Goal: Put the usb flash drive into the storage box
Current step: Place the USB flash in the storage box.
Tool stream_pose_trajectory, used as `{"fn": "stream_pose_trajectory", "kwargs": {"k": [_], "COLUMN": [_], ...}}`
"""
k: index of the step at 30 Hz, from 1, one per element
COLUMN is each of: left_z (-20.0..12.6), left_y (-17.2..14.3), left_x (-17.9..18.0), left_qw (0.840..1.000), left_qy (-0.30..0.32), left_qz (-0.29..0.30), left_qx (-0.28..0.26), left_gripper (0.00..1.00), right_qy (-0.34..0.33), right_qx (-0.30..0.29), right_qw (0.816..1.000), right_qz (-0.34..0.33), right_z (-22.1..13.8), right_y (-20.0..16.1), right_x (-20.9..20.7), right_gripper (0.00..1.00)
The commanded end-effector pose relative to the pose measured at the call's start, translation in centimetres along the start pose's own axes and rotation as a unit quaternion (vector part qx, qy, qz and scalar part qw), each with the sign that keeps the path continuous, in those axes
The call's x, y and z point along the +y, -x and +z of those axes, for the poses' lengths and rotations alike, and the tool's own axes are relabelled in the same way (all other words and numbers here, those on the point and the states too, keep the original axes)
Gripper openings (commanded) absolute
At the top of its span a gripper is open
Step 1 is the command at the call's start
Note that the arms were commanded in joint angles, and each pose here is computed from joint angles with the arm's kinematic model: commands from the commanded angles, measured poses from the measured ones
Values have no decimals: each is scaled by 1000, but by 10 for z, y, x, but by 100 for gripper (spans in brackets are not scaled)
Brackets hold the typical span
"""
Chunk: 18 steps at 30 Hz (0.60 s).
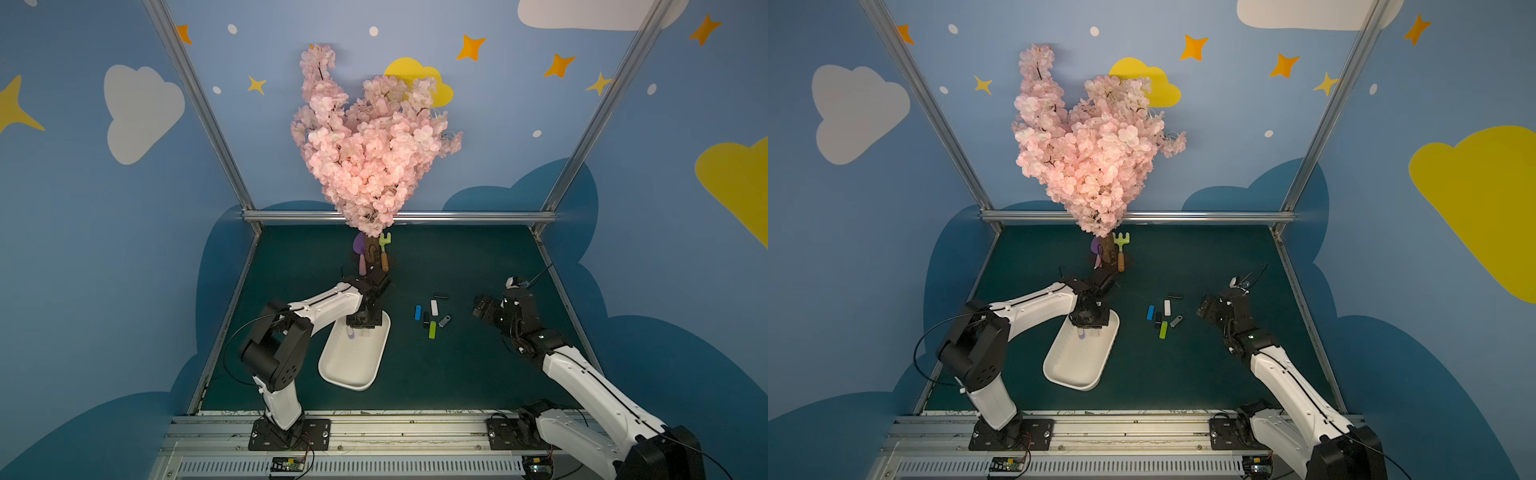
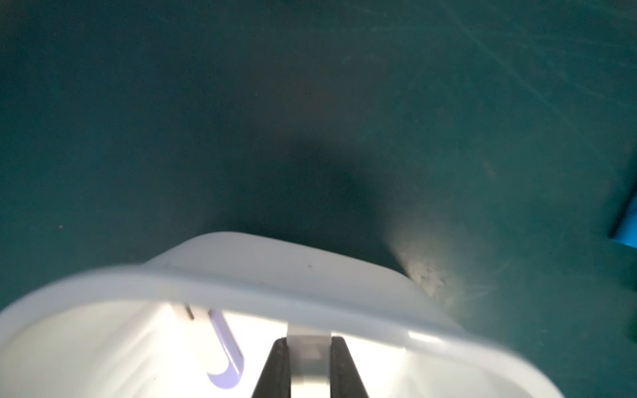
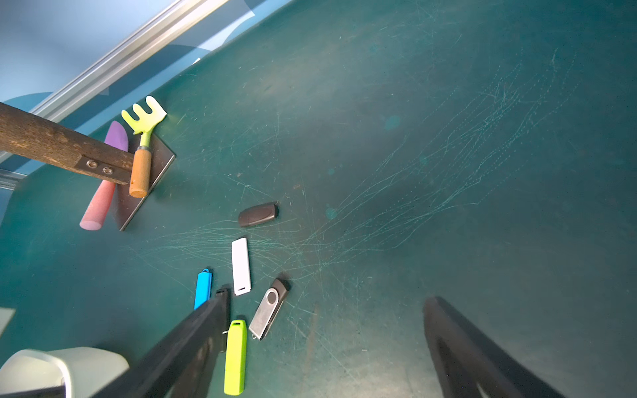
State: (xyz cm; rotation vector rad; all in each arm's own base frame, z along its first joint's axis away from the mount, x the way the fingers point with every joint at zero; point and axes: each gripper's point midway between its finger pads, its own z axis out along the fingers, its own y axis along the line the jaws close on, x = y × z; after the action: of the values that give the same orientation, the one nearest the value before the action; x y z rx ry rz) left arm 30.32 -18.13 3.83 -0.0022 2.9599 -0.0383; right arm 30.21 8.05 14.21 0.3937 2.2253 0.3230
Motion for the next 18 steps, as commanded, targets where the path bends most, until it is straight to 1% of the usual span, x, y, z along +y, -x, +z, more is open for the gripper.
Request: {"fn": "stream_pose_trajectory", "kwargs": {"k": [1,5,10,14,18], "left_z": [5,9,16,16,10], "left_y": [3,-3,-16,-19,-16], "left_x": [4,15,21,32,36], "left_qw": [1000,1000,1000,999,999], "left_qy": [-5,5,2,28,33], "left_qz": [10,6,13,22,33], "left_qx": [1,8,22,19,7], "left_gripper": [10,9,10,10,11], "right_qy": [-3,2,2,5,4], "right_qx": [-5,0,7,10,16], "right_qw": [1000,1000,1000,1000,1000], "right_qz": [1,2,4,5,4], "right_z": [-3,-2,-2,0,1], "right_y": [7,5,4,3,2], "right_x": [2,3,4,6,7], "right_gripper": [94,94,94,94,94]}}
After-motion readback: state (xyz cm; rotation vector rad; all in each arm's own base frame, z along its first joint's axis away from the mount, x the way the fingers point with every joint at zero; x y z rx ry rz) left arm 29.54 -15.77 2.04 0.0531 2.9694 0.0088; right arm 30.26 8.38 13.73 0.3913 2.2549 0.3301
